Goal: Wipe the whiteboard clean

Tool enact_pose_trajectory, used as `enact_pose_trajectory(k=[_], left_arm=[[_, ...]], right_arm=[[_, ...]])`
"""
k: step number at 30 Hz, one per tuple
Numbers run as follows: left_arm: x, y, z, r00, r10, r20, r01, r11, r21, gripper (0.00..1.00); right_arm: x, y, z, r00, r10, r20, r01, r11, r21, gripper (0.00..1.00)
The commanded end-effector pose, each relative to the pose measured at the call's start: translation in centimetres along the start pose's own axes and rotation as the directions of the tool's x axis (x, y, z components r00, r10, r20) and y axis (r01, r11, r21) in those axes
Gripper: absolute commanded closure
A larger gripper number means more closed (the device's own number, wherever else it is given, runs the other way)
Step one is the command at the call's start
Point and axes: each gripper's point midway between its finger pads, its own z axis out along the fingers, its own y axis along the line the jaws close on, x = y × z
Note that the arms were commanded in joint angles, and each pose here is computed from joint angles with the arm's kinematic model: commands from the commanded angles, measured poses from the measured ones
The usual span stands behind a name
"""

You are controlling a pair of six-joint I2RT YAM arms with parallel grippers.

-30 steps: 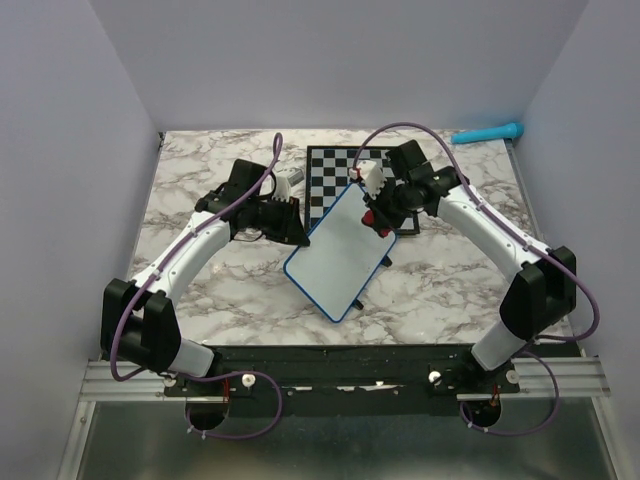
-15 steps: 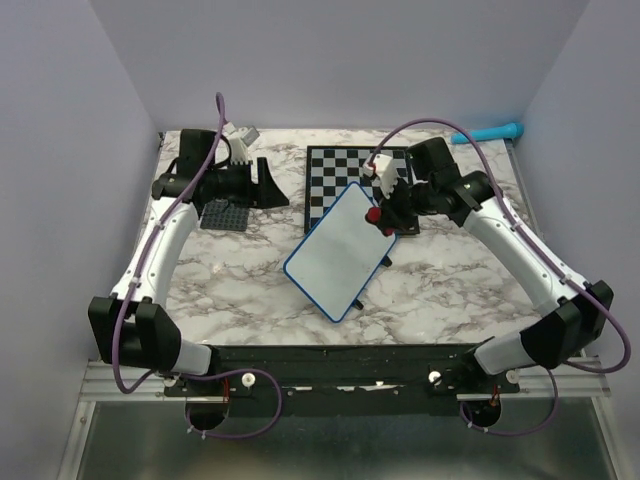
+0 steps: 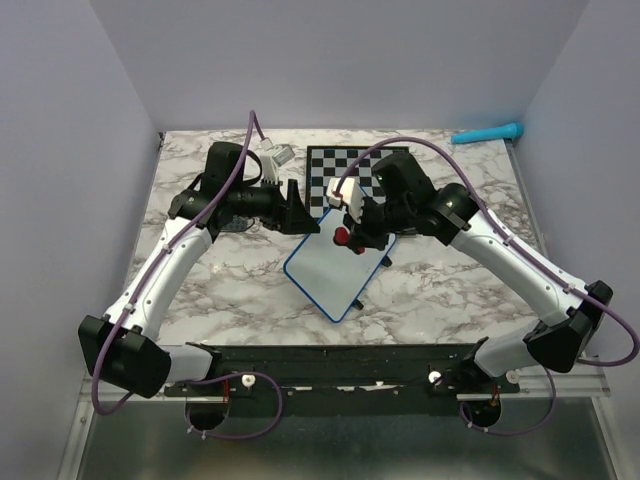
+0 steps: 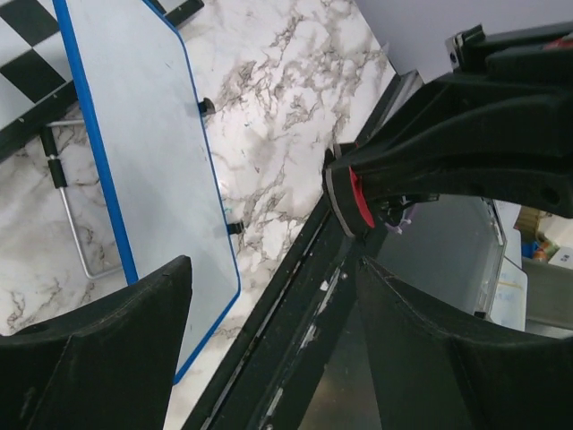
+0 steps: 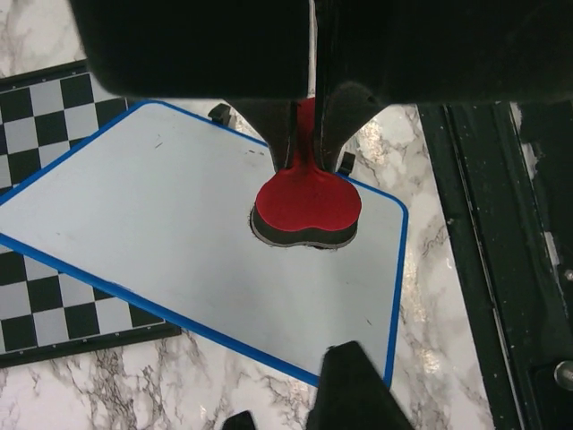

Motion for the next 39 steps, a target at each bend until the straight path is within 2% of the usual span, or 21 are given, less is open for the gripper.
enact_pose_trajectory(k=[1,2,3,5,6,9,11,15,21,27,28,31,39], left_arm=[[0.7,-0.5,0.1,1.0,-0.005,-0.007,0.005,1.0,0.022,0.2],[0.9,-0.3,0.1,1.0,-0.005,-0.014,0.005,1.0,0.014,0.2],[1.0,-0.3,0.0,1.0,0.001,-0.016,-0.001,1.0,0.013,0.2],[1.1,-0.2,-0.1,1.0,0.02,-0.019,-0.02,1.0,0.002,0.2],[1.1,-0.1,-0.2,1.0,0.023,-0.018,-0.023,1.0,-0.004,0.2],[0.5,0.5,-0.5,0.997,0.071,-0.007,-0.072,0.996,-0.045,0.2],[-0.8,0.8,-1.0,0.992,0.125,0.021,-0.123,0.988,-0.094,0.2],[-2.0,1.3,-1.4,0.989,0.145,0.039,-0.139,0.982,-0.126,0.2],[-1.6,1.6,-1.5,0.991,0.127,0.029,-0.123,0.984,-0.129,0.2],[-1.5,1.6,-1.7,0.99,0.139,0.028,-0.134,0.981,-0.14,0.2],[-1.4,1.7,-1.7,0.99,0.137,0.026,-0.132,0.982,-0.138,0.2],[-1.1,1.9,-1.6,0.992,0.127,0.024,-0.123,0.983,-0.138,0.2],[-1.2,1.9,-1.5,0.992,0.128,0.022,-0.123,0.983,-0.136,0.2]], right_arm=[[2.0,-1.0,-0.1,0.996,0.028,-0.084,-0.023,0.998,0.064,0.99],[2.9,-1.0,-0.1,0.994,0.026,-0.102,-0.018,0.997,0.079,0.99],[5.6,-0.4,0.5,0.986,0.045,-0.159,-0.035,0.997,0.069,0.99],[7.7,-0.5,-0.4,0.983,0.072,-0.168,-0.056,0.993,0.1,0.99],[10.8,0.1,0.0,0.969,0.101,-0.226,-0.082,0.992,0.091,0.99],[15.8,-2.5,-1.0,0.944,0.179,-0.278,-0.128,0.973,0.192,0.99],[20.6,-4.3,-1.5,0.903,0.277,-0.33,-0.19,0.944,0.271,0.97],[25.5,-6.7,-1.3,0.827,0.431,-0.36,-0.318,0.888,0.332,0.94],[27.9,-9.1,0.1,0.76,0.549,-0.347,-0.404,0.818,0.411,0.85],[29.9,-10.3,0.5,0.719,0.597,-0.355,-0.428,0.783,0.451,0.59],[30.0,-10.6,0.4,0.718,0.601,-0.351,-0.43,0.78,0.455,0.51],[29.9,-10.9,0.3,0.721,0.601,-0.344,-0.434,0.779,0.452,0.36],[29.0,-11.0,-0.1,0.732,0.598,-0.326,-0.44,0.781,0.444,0.33]])
